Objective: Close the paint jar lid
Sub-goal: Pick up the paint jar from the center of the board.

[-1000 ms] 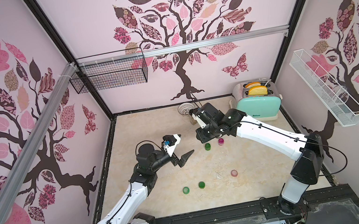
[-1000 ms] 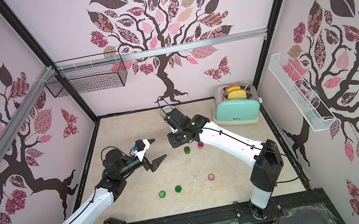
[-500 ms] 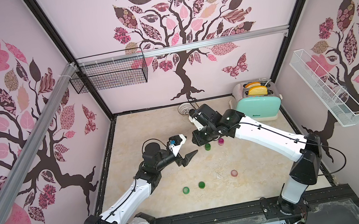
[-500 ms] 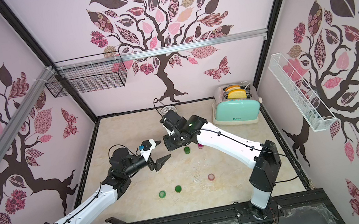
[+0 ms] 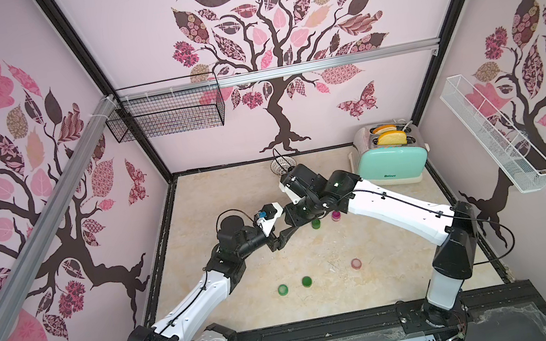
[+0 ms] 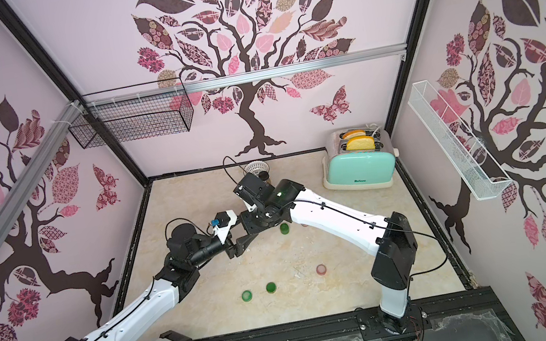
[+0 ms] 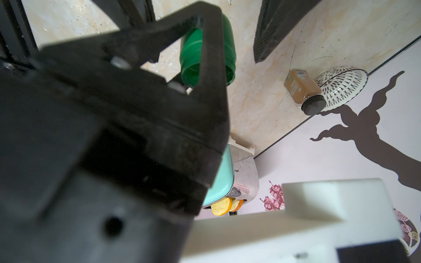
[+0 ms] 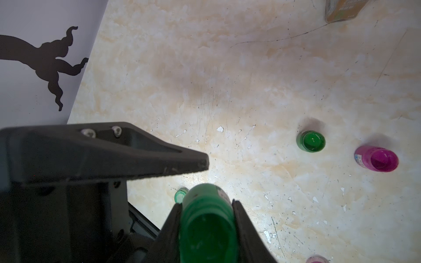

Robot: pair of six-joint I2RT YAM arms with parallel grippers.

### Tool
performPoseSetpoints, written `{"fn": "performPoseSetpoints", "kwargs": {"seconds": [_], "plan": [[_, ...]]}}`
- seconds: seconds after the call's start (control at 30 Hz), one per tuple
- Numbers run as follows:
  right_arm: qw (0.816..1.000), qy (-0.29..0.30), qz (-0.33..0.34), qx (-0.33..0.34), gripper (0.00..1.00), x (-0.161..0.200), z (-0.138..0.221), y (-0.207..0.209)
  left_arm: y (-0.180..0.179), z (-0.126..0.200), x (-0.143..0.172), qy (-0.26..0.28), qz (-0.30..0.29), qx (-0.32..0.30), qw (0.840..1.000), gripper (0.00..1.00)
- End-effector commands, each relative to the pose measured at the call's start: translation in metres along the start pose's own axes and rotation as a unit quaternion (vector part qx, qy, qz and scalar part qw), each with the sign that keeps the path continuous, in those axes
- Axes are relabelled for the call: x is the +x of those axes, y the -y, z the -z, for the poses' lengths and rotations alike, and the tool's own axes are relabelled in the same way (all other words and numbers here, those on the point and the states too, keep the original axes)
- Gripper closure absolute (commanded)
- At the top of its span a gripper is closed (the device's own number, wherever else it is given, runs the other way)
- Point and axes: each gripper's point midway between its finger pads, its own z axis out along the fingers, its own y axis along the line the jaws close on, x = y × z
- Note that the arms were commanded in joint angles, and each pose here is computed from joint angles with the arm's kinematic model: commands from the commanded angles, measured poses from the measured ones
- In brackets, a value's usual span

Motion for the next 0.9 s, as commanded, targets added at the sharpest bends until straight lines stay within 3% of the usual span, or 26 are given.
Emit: {"fn": "performPoseSetpoints", "kwargs": {"seconds": [0.0, 0.3, 0.87], "plan": [[1.000, 0.011, -0.005, -0.013, 0.73, -0.0088, 0.0090, -0.0106, -0.0006, -0.0024, -0.0078, 0.003, -0.001, 0.004, 1.000, 0.36], [1.000, 0.013, -0.013, -0.020, 0.74, -0.0098, 0.0100, -0.0133, -0.0019, -0.0021, -0.0059, -0.003, 0.000, 0.001, 1.000, 0.41], [0.999, 0.012, -0.021, -0.031, 0.74, -0.0076, 0.0092, -0.0175, -0.0045, -0.0026, -0.0045, -0.009, 0.002, -0.006, 1.000, 0.61]]}}
